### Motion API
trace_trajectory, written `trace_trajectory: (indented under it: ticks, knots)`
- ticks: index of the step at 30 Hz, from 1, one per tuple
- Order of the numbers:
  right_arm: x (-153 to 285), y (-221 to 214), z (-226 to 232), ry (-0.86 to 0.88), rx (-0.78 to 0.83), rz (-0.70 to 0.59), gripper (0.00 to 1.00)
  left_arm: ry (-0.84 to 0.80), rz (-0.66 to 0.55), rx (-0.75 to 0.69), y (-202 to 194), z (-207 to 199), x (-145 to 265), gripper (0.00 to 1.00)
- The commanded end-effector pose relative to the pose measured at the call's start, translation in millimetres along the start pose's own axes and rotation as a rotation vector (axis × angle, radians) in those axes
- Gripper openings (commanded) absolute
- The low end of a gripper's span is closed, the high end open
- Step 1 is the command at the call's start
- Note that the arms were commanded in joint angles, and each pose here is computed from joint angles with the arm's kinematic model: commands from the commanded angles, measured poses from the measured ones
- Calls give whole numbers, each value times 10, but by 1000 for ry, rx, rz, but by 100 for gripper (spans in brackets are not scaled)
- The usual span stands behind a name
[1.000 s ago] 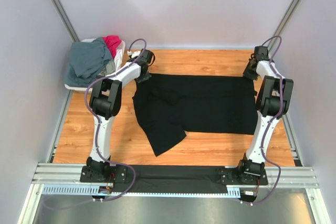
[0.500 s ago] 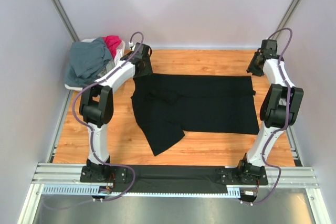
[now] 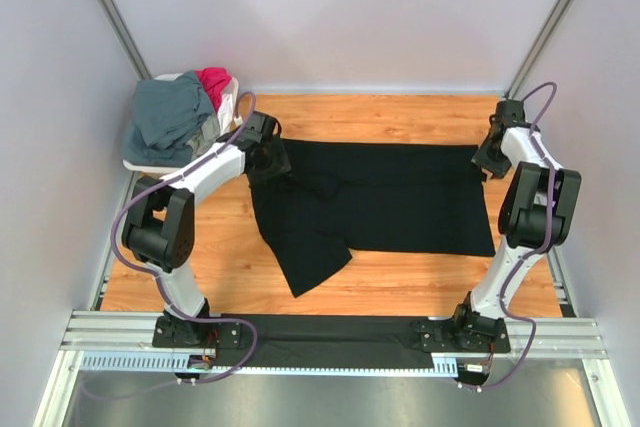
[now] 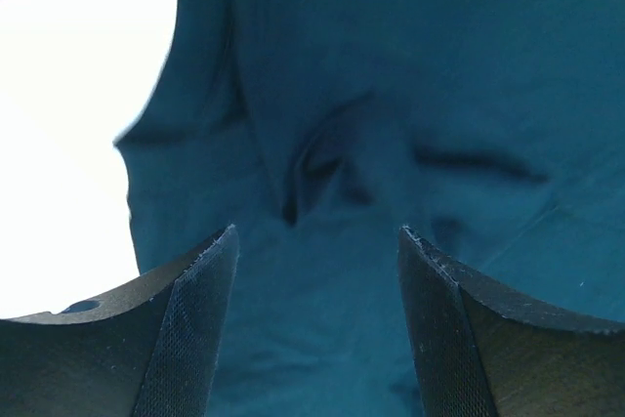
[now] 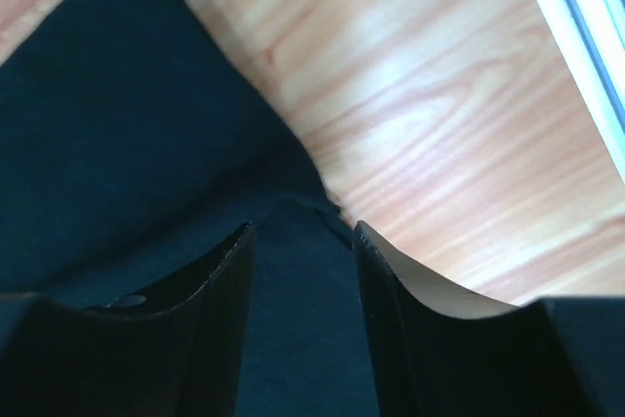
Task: Fold and stack the t-shirts
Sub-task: Fold the tshirt
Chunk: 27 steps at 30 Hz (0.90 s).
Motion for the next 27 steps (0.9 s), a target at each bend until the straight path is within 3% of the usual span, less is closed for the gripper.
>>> trace_trajectory:
  ticks: [1,19,24,27]
  knots:
    - [158,70,-156,-43,-115,-64,47,-72,14,121,-121,-128,137,73]
    - [-30,41,-488,-79,-195,-46,47,-11,16,218,-305,-518,-174,78]
    - [-105,37,-617,-51,-256,-48,46,24,32,224,-431,-592,-324,74]
    - [-128,38,-657,-34,-273,-55,44,38,22,227,-438,-604,-384,65]
Point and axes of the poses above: each gripper's point midway between its finger pads, its own x axis back along the fingers, its own z axis along the line the jaws close on, y = z × x, the point moved 10 cm from there along x, back along the fingers, and after that the axes turned 13 degrees about x, right-handed, at the moved point
